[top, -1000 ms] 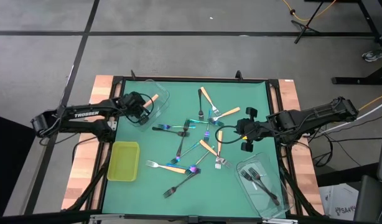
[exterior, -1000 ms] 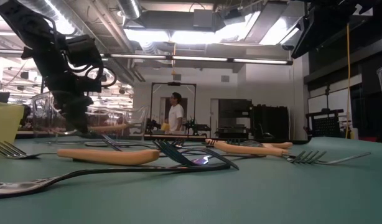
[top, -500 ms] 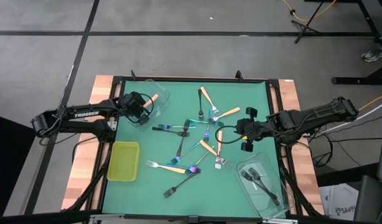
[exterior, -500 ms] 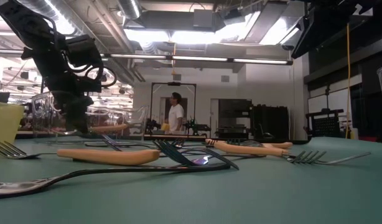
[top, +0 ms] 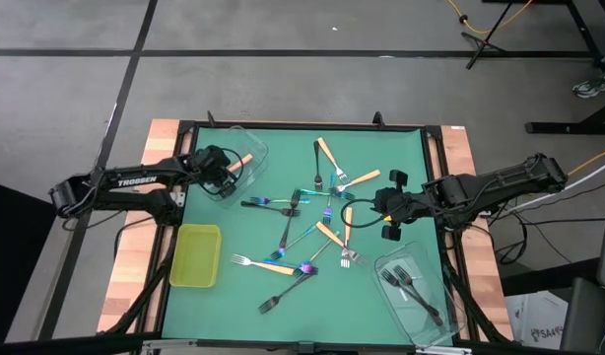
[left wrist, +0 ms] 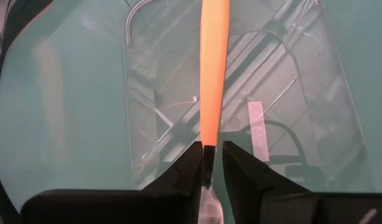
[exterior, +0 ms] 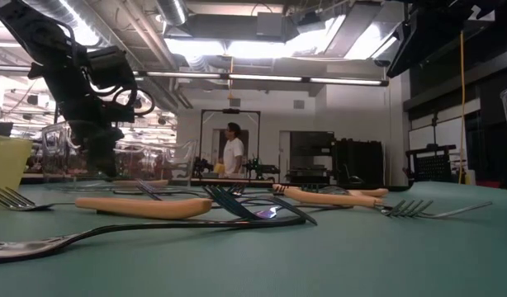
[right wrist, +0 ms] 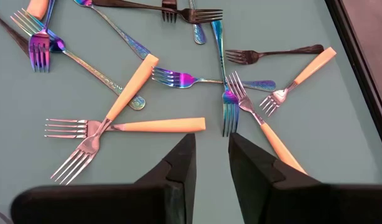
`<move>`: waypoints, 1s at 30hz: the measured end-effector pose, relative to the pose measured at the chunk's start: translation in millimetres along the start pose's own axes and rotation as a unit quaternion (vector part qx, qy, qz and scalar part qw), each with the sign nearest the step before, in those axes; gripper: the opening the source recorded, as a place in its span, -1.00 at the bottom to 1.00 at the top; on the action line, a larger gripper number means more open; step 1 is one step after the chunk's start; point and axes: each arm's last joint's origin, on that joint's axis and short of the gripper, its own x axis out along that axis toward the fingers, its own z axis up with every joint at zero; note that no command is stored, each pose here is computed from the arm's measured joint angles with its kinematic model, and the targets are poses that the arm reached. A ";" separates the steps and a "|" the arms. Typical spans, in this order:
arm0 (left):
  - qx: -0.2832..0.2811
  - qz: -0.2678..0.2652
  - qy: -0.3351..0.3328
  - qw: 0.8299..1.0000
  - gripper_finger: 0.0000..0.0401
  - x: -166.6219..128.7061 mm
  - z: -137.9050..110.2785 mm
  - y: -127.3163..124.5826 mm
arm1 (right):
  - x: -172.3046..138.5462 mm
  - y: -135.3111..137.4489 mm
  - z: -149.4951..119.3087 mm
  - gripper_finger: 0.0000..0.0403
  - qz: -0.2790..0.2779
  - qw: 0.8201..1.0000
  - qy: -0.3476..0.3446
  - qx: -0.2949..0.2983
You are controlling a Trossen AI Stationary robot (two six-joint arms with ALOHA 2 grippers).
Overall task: Sort silverware by color (type)
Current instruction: Put the orange fork in the top transparent bin
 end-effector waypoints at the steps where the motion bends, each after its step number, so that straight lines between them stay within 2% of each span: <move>1: 0.000 0.000 0.000 1.000 -0.70 0.0 0.0 0.0 | 0.0 0.0 0.0 -0.58 0.000 1.000 0.000 0.000; 13: -0.004 0.000 -0.015 1.000 -0.63 -2.9 6.2 0.2 | 0.1 0.0 0.0 -0.58 0.000 1.000 0.000 0.000; 20: 0.012 -0.002 -0.065 0.998 -0.62 -21.1 37.8 1.5 | 0.0 0.0 0.0 -0.58 0.000 1.000 0.000 0.000; 30: -0.003 -0.023 -0.157 0.987 -0.62 -60.7 87.1 0.4 | 0.0 0.1 -0.1 -0.58 0.000 1.000 0.000 0.000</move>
